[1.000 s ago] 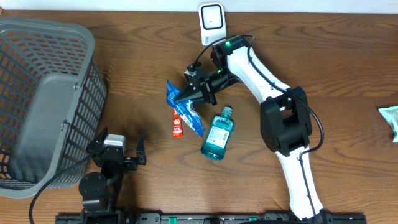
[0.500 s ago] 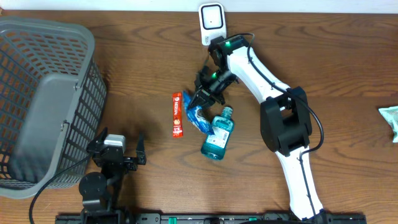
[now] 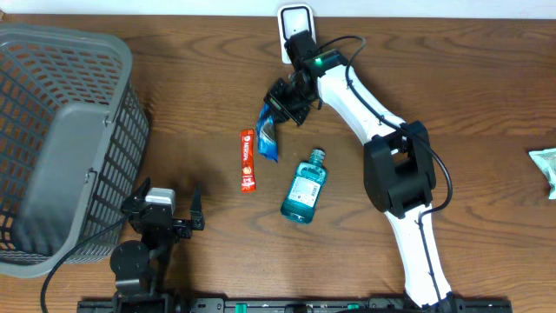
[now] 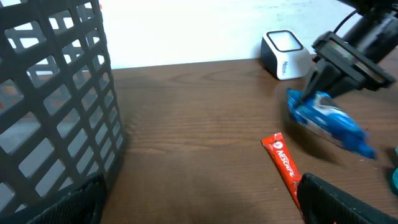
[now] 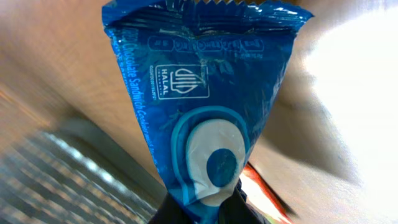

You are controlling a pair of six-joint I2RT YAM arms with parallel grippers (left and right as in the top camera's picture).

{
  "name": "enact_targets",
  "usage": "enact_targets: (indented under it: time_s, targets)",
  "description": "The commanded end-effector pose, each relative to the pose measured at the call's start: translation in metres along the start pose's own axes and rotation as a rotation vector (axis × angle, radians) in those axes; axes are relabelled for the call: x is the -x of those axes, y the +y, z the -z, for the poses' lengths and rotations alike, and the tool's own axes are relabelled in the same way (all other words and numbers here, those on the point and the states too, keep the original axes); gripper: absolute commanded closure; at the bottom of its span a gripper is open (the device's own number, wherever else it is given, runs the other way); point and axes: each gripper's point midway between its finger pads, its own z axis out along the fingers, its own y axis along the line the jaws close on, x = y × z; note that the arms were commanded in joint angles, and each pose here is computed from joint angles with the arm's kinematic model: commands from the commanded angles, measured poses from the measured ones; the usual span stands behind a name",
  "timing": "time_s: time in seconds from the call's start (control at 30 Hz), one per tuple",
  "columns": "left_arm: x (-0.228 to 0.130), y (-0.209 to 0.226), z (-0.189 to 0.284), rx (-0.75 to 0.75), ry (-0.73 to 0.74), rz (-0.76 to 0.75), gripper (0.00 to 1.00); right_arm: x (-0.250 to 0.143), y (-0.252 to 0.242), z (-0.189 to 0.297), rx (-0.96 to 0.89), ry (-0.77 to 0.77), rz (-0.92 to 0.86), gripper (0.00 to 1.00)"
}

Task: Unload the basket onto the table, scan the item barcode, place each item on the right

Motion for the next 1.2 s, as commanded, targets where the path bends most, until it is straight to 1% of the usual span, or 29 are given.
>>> enact_targets:
  time_s: [0.0, 0.07, 0.13, 0.23, 0.27, 0.5, 0.67, 0.8, 0.87, 1.0, 1.17]
  targets:
    - [-0.014, -0.002, -0.001, -0.009, 0.041, -0.006, 0.02, 0.017, 0.022, 0.027, 0.066, -0.135, -0.176, 0.99]
    - [-0.014, -0.002, -0.001, -0.009, 0.041, -0.006, 0.02, 0.030, 0.028, 0.036, 0.092, -0.210, -0.241, 0.99]
    - [-0.014, -0.002, -0.001, -0.009, 0.041, -0.006, 0.02, 0.047, 0.033, 0.049, 0.121, -0.328, -0.302, 0.99]
    - [-0.014, -0.002, -0.001, -0.009, 0.041, -0.006, 0.02, 0.063, 0.044, 0.068, 0.166, -0.445, -0.313, 0.99]
    - [-0.014, -0.002, -0.001, -0.009, 0.041, -0.006, 0.02, 0.072, 0.051, 0.082, 0.198, -0.526, -0.324, 0.99]
    - [-0.014, -0.002, -0.001, -0.009, 0.041, -0.006, 0.02, 0.111, 0.065, 0.131, 0.303, -0.835, -0.383, 0.98]
    - [-0.014, -0.002, -0.001, -0.009, 0.041, -0.006, 0.02, 0.133, 0.075, 0.154, 0.396, -0.960, -0.405, 0.98]
    - [-0.014, -0.002, -0.001, -0.009, 0.041, -0.006, 0.02, 0.154, 0.078, 0.183, 0.470, -1.077, -0.423, 0.98]
    - [-0.014, -0.002, -0.001, -0.009, 0.041, -0.006, 0.02, 0.162, 0.077, 0.196, 0.499, -1.112, -0.436, 0.98]
    - [-0.014, -0.002, -0.001, -0.009, 0.041, -0.006, 0.02, 0.184, 0.075, 0.217, 0.568, -1.150, -0.457, 0.98]
    - [-0.014, -0.002, -0.001, -0.009, 0.041, -0.006, 0.02, 0.198, 0.078, 0.213, 0.619, -1.161, -0.453, 0.98]
